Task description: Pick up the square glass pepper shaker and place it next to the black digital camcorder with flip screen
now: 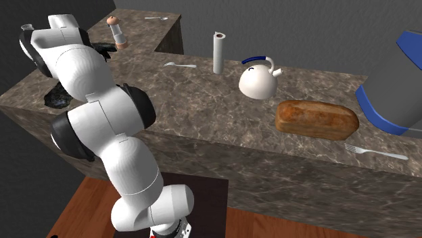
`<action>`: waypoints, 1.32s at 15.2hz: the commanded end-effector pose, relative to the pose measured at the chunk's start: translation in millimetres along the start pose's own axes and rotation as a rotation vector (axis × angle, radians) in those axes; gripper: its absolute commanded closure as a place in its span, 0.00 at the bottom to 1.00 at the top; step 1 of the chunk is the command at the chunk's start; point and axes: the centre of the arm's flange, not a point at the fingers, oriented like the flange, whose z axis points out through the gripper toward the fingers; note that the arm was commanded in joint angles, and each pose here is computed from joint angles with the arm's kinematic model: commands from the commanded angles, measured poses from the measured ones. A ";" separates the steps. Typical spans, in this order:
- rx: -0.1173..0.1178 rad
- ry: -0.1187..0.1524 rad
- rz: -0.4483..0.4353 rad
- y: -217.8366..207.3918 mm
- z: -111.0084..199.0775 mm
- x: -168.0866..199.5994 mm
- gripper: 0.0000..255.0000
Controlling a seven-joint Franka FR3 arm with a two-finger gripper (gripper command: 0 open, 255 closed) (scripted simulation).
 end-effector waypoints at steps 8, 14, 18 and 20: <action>0.000 0.000 0.000 1.0 6.5 2.4 1.00; 0.000 0.000 0.000 1.0 6.5 2.4 0.00; 0.000 0.000 0.000 1.0 -43.5 2.4 0.00; 0.000 0.000 0.000 1.1 -43.4 2.4 0.00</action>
